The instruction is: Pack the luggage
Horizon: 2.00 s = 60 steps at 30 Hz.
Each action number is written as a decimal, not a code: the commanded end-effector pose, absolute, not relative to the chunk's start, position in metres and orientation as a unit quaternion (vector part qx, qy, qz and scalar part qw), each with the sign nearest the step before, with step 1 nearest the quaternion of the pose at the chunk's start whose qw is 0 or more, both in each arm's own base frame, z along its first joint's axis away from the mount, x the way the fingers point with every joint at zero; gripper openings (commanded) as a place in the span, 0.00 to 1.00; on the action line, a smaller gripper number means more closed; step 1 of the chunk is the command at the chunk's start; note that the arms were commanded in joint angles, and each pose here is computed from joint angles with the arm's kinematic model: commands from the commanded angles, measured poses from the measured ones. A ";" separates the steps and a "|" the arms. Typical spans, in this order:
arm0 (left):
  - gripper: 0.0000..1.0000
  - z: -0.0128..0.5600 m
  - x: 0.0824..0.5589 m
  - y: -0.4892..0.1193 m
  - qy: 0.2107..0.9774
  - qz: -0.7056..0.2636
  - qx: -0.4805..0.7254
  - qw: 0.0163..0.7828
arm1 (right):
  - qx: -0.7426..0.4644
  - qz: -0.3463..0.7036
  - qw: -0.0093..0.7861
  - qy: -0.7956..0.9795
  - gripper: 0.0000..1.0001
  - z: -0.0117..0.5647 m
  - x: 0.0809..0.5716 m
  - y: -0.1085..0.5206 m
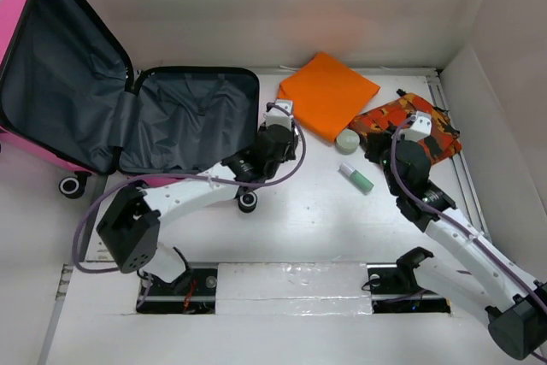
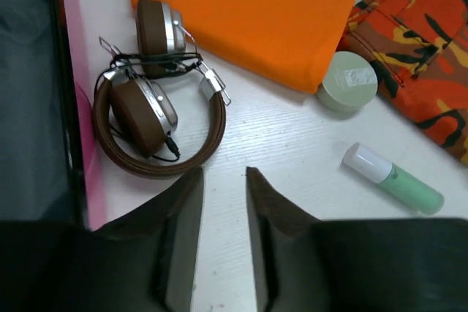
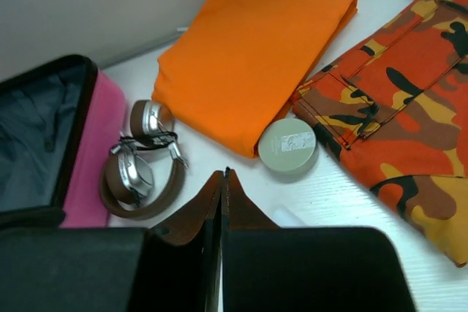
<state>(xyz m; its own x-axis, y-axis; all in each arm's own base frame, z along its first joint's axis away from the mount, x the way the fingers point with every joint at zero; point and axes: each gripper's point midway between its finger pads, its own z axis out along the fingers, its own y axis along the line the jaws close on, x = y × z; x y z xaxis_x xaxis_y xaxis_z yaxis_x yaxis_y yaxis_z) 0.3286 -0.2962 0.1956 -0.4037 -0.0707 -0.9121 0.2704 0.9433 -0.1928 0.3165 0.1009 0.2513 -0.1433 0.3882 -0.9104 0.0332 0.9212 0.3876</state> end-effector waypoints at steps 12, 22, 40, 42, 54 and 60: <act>0.33 0.139 0.368 -0.334 0.850 -0.019 0.126 0.510 | 0.174 0.160 0.662 0.711 0.50 0.271 0.317 0.093; 0.33 0.076 0.423 -0.338 0.876 0.014 0.141 0.461 | 0.163 0.177 0.663 0.709 0.50 0.272 0.316 0.098; 0.00 0.172 0.383 -0.347 0.843 -0.090 0.121 0.516 | 0.155 0.184 0.658 0.714 0.50 0.267 0.318 0.102; 0.00 0.221 0.376 -0.334 0.819 -0.119 0.087 0.555 | 0.151 0.187 0.656 0.716 0.50 0.268 0.319 0.104; 0.00 0.280 0.416 -0.180 0.759 -0.038 -0.186 0.623 | 0.132 0.196 0.646 0.726 0.50 0.261 0.322 0.114; 0.00 0.176 0.443 -0.074 0.795 0.068 -0.290 0.528 | 0.113 0.205 0.636 0.735 0.50 0.258 0.326 0.124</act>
<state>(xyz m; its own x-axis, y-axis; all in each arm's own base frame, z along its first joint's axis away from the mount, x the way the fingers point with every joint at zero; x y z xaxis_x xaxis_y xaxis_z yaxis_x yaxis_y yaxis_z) 0.4497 -0.1200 0.2216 -0.2211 -0.3530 -0.9091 -0.3956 0.8845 -0.2472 0.3206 0.1174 0.2374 -0.2030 0.4120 -0.8883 -0.0399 0.9029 0.4279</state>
